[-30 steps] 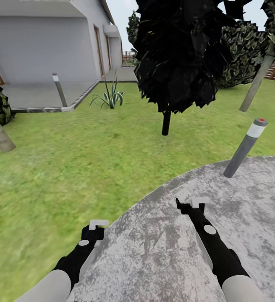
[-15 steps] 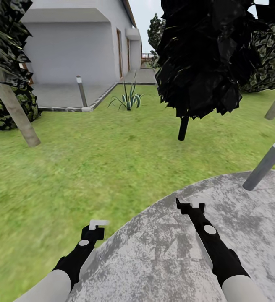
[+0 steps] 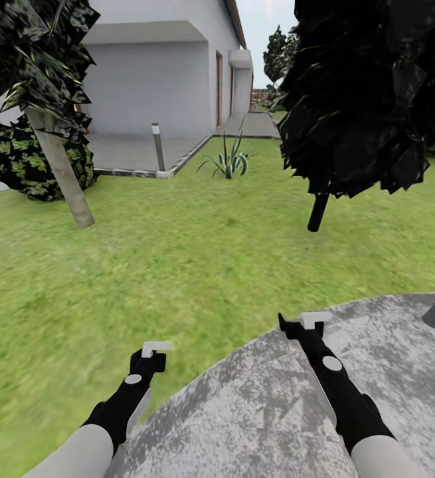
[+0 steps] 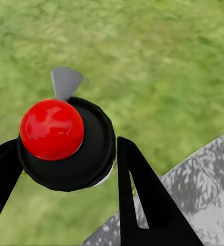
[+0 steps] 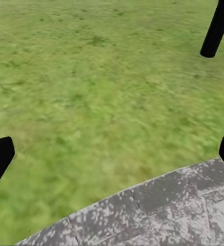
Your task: In the garden, pick up the pesticide atomizer on the floor and spray pesticide onto both trees until each tree trunk is fully covered.
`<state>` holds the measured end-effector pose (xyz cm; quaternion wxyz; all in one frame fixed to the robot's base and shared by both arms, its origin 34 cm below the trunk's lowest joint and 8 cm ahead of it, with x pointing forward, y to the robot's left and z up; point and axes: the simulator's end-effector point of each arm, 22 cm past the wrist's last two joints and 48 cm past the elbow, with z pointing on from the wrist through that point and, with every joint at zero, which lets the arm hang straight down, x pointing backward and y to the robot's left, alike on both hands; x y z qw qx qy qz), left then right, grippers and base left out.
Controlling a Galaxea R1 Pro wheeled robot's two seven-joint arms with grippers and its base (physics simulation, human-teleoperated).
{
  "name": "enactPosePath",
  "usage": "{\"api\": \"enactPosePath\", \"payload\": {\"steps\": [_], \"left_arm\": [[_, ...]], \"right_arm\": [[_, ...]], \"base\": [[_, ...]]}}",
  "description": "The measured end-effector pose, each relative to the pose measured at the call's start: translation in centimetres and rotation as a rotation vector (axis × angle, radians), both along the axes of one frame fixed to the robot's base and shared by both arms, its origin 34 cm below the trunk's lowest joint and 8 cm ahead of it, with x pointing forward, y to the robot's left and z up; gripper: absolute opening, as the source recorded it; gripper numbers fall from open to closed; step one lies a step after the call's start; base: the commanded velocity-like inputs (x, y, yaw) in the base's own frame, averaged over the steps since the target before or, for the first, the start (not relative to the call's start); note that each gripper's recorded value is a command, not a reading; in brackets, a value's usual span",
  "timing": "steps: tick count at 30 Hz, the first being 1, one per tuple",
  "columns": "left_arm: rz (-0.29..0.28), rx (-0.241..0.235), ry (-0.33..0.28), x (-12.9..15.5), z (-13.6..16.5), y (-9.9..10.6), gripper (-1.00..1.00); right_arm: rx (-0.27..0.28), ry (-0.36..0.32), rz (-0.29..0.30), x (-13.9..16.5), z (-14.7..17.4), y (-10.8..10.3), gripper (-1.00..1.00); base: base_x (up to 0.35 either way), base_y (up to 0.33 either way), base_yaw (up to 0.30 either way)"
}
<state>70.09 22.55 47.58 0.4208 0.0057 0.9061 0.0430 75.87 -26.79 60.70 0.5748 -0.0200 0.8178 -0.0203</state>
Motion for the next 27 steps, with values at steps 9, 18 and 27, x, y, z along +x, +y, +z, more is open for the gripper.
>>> {"api": "enactPosePath", "payload": {"steps": [9,18,27], "left_arm": [[0.002,-0.002,-0.011,0.3,0.6,0.0,-1.0],[0.002,-0.002,-0.022,0.5,1.2,0.0,-1.0],[0.002,-0.002,-0.034,0.7,1.9,0.0,-1.0]], "right_arm": [[0.0,-0.009,0.0,0.1,0.6,0.0,1.0],[0.0,-0.02,0.0,0.2,1.3,0.0,1.0],[0.0,-0.032,0.0,0.2,2.0,0.0,1.0]], "base": [[0.249,0.218,0.219],[0.041,0.29,0.172],[0.001,0.304,0.158]]}}
